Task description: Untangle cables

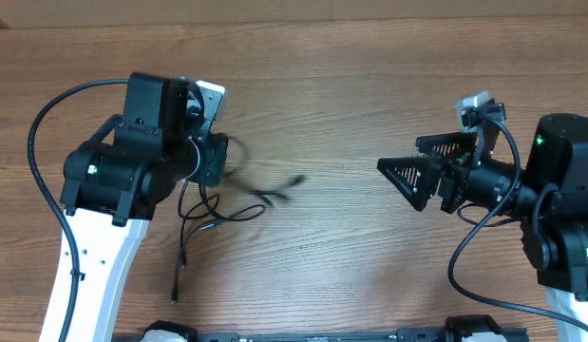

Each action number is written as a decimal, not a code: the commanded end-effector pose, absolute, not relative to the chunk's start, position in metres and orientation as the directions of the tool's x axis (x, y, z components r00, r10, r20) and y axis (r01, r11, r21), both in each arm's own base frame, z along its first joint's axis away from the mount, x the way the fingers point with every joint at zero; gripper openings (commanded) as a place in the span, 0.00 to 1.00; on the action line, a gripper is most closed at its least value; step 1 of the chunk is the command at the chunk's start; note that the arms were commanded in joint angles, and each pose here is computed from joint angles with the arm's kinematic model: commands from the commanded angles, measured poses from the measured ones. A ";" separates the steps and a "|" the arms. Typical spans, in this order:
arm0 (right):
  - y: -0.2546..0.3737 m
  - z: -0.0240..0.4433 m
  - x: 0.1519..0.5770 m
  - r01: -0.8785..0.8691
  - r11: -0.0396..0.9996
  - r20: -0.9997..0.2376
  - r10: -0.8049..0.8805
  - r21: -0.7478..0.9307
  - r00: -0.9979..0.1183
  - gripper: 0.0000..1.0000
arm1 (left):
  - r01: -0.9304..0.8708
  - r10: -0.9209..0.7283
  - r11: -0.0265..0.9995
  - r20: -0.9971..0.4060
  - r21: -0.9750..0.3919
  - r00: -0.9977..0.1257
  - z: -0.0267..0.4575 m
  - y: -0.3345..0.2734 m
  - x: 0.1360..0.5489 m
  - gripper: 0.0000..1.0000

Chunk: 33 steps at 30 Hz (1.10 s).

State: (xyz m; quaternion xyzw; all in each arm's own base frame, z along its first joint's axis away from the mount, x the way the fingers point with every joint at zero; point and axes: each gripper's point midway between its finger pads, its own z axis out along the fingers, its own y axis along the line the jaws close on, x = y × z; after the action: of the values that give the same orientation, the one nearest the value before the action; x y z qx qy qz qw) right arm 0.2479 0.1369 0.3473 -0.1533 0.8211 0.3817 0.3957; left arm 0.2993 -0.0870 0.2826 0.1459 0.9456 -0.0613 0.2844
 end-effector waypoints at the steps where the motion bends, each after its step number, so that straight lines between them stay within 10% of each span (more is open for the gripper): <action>1: 0.132 0.347 0.250 -0.540 0.689 -0.777 0.052 0.483 -0.628 1.00 | 0.495 0.308 0.858 -0.637 -0.135 -0.707 0.304 -0.122 0.295 0.04; 17: 0.158 0.303 0.240 -0.611 0.599 -0.688 -0.134 0.517 -0.714 1.00 | 0.895 0.316 0.330 -0.858 -0.300 -0.405 0.368 -0.206 0.246 0.04; 33: 0.190 0.260 0.252 -0.627 0.541 -0.592 -0.267 0.561 -0.760 0.85 | 0.951 0.295 0.145 -0.905 -0.274 -0.306 0.388 -0.238 0.220 0.04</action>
State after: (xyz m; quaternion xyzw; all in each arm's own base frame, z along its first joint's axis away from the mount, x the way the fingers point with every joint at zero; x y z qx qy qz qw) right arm 0.2550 0.1833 0.2595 -0.2337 0.8577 0.4013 0.2210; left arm 0.2319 -0.2336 0.3710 0.4469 0.6987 -0.4384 0.3463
